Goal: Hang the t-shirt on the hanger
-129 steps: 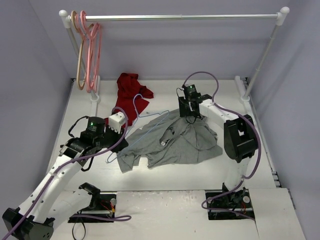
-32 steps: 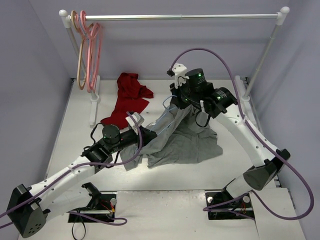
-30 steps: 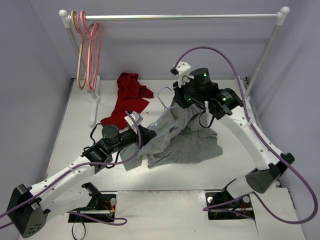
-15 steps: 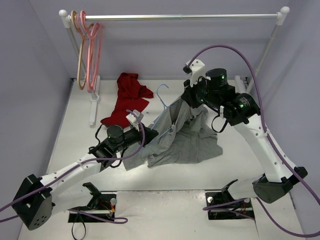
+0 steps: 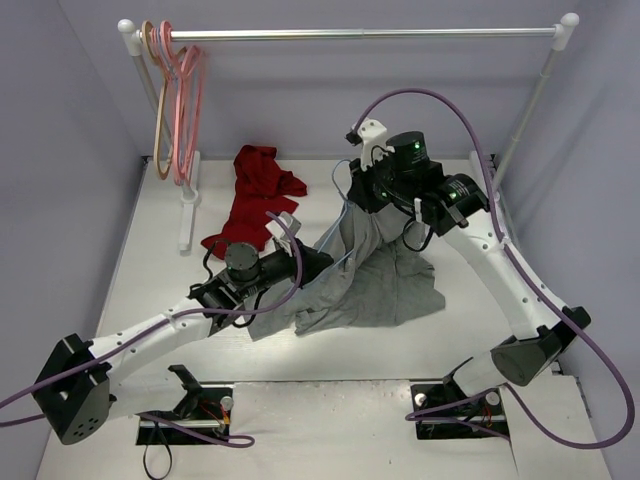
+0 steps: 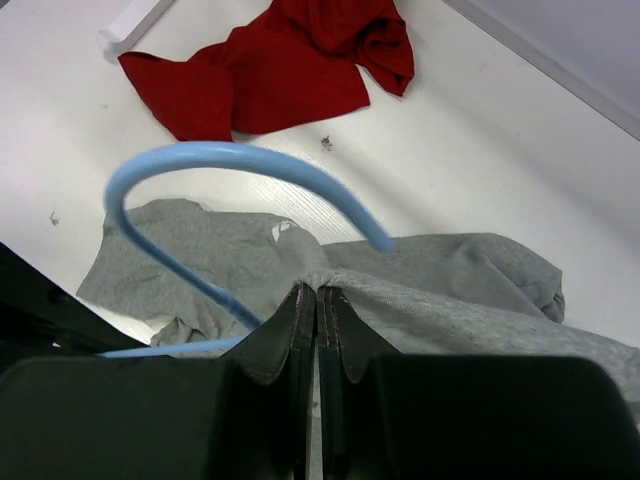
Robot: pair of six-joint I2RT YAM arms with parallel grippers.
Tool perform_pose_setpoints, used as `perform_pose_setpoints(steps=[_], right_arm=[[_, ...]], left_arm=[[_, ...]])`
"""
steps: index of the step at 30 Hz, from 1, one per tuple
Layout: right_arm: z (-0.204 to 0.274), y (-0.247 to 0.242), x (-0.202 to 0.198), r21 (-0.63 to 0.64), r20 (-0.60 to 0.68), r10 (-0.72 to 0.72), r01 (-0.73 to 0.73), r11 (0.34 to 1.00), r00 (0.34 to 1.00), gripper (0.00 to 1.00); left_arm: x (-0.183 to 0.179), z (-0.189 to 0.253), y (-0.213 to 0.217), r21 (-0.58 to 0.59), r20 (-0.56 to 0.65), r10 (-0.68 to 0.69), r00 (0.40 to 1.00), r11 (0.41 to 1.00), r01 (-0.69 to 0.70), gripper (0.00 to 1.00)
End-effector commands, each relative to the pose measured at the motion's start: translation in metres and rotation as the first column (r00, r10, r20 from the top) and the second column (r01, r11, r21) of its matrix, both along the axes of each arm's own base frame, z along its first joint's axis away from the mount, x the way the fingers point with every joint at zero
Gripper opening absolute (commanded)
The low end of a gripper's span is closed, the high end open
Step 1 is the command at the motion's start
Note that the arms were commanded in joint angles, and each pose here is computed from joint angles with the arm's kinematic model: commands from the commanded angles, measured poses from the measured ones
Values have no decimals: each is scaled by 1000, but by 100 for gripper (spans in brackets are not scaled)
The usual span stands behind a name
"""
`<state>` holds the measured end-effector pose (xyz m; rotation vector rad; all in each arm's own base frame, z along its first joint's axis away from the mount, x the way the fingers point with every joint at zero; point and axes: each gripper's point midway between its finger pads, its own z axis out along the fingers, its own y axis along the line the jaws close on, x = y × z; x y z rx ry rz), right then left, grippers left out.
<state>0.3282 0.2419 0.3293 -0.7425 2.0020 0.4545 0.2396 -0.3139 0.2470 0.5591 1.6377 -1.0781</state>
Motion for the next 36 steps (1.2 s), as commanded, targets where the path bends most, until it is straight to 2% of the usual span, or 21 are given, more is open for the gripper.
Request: perform_pose_setpoints(steps=[1,11,25,31,32,33,34,36], right_arm=[[42,23,1,91,88,45,-53,994,995,0],[80,33,-18,153,147,87,-110,982,985,0],[56,22,-36,123,123,109,-124,985,986,0],[54,13,-32,86,134,81,-93,992,988,20],[54,11,-32,79,132,76,-87,993,988,31],[54,10,-32,73,133,73,-83,994,988,36],[57,7,-31,63,141,67,-77,995,988,48],[58,3,-28,51,148,54,-62,997,988,53]], left_arm=[[6,79,-9,-152,177,11,984,988,16,0],[20,101,-13,-187,229,59,972,982,-16,0],[26,101,-20,-223,229,64,971,975,-12,0],[25,90,-22,-245,228,57,972,970,0,0],[24,87,-23,-244,227,54,972,970,3,0],[25,88,-22,-251,229,59,972,968,0,0],[24,85,-22,-254,220,54,974,967,4,0],[24,84,-22,-257,213,53,976,966,4,0]])
